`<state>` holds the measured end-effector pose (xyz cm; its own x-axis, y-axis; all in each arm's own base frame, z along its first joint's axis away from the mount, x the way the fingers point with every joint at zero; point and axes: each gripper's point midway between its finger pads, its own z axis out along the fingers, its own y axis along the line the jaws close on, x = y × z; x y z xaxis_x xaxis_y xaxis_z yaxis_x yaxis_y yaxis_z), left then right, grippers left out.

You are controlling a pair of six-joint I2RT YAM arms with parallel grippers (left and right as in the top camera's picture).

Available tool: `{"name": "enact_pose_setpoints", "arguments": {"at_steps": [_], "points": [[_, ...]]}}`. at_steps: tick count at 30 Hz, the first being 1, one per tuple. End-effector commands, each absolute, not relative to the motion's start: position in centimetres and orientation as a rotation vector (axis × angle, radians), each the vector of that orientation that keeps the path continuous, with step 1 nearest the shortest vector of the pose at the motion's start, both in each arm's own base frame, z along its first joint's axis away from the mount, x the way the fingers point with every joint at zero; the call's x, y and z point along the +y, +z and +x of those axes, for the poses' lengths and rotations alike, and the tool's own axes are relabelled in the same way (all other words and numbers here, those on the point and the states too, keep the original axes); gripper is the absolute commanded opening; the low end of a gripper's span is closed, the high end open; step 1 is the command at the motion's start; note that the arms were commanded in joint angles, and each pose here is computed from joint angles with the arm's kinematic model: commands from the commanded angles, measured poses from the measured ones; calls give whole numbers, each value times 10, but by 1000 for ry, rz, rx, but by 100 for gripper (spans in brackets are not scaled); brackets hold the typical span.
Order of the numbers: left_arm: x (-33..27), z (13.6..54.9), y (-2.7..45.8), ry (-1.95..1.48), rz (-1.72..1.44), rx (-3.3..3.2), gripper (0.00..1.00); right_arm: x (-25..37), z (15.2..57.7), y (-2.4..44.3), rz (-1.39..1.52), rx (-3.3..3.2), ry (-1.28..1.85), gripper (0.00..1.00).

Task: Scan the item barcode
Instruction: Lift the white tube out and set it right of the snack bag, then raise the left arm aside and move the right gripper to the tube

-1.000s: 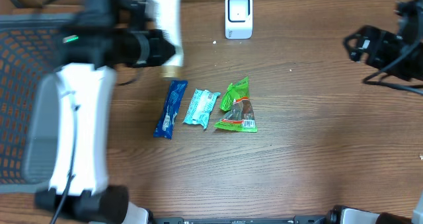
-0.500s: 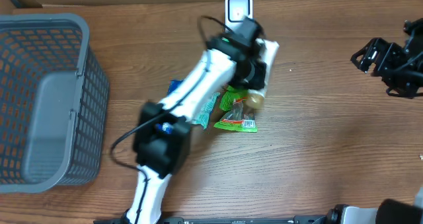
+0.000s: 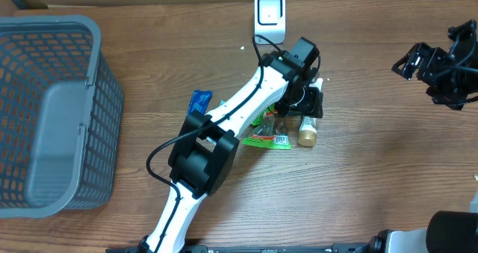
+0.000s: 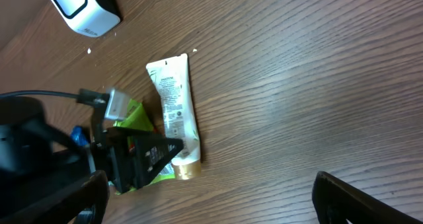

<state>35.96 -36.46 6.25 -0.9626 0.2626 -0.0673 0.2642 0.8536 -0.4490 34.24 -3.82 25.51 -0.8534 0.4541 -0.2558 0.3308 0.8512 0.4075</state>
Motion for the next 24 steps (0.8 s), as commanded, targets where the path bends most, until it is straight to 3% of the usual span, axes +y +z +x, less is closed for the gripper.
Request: {"name": "enact_pose_setpoints", "arguments": {"at_steps": [1,9,14,16,19,20,22,24], "points": [[-368,381,130,-826,507,2866,64,-40,346,263,572,2655,493,100],[-288,431,241,-754,389,2706,63,-30,345,251,553,2690,513,100],[-215,451,269,-606,194,2689,63,-5,345,221,496,2747,600,99],[-191,455,269,-556,126,2703,59,8,348,208,453,2753,654,65],[-162,459,261,-473,46,2739,52,34,356,188,360,2737,747,50],[-148,459,254,-421,9,2768,37,53,361,177,284,2712,812,41],[-135,457,250,-355,-23,2790,17,69,366,166,214,2689,848,33],[-125,458,249,-305,-42,2793,4,82,371,155,150,2673,854,31]]}}
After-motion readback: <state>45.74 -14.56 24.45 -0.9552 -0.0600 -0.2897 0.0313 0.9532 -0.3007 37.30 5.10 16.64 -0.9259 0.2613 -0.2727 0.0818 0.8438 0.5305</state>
